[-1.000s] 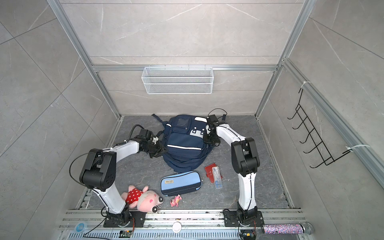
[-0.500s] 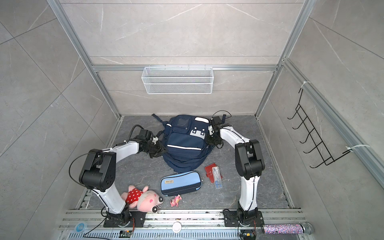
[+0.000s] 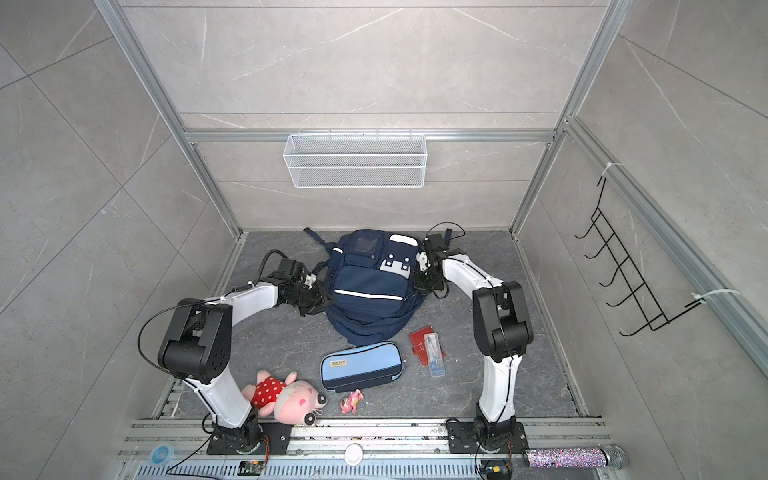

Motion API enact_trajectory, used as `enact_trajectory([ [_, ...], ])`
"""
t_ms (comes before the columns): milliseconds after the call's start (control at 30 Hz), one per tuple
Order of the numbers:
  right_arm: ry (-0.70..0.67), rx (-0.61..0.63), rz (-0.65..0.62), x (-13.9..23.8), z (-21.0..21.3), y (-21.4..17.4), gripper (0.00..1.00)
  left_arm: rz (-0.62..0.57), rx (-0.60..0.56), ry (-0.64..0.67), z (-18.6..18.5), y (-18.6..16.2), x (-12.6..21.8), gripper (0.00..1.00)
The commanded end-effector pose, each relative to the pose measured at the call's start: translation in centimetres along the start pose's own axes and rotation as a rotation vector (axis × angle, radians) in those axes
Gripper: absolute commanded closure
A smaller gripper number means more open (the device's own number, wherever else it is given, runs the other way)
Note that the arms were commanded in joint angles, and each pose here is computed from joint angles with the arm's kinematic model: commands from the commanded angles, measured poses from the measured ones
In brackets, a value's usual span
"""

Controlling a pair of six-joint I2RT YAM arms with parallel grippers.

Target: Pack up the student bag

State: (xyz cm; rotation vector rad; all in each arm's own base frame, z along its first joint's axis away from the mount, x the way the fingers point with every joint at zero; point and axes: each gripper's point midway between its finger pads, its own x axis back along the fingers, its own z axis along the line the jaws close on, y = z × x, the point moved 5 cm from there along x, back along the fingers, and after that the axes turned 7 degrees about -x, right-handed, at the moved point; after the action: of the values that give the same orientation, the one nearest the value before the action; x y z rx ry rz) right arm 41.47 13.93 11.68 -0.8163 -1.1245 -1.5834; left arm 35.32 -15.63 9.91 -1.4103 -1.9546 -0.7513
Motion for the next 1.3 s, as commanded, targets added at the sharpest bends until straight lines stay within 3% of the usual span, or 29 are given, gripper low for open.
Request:
enact_trajectory([
  [0,-0.032,0.02,0.007,1.6,-0.6,-1.3,0.95,-0.006,0.016,0.03,0.2,-0.1,0.2,0.71],
  [300,-0.045,-0.197,-0.054,3.0,-1.6,-3.3,0.92,-0.013,0.018,0.028,0.2,0.3,-0.1,0.71],
  [400,-0.045,-0.301,-0.082,3.1,-2.0,-3.8,0.94,-0.018,0.026,0.022,0.1,0.3,-0.1,0.85],
  [600,-0.018,-0.473,-0.177,3.5,-3.5,-2.9,0.96,-0.021,0.068,0.013,0.9,-0.6,-0.8,1.0],
  [700,0.038,-0.58,-0.21,3.9,-5.0,-1.1,0.97,0.001,0.08,0.012,1.5,-1.7,-1.3,1.0],
  [933,0.076,-0.686,-0.266,4.6,-7.4,1.8,0.97,0.076,-0.017,0.04,0.2,-4.5,-2.6,1.0],
  [1133,0.11,-0.874,-0.28,4.4,-10.0,0.4,0.97,0.112,-0.072,0.054,-0.8,-5.9,-3.7,1.0],
  [1267,0.113,-0.985,-0.268,4.0,-10.5,-1.8,0.88,0.111,-0.099,0.059,-1.6,-5.6,-4.0,1.0],
])
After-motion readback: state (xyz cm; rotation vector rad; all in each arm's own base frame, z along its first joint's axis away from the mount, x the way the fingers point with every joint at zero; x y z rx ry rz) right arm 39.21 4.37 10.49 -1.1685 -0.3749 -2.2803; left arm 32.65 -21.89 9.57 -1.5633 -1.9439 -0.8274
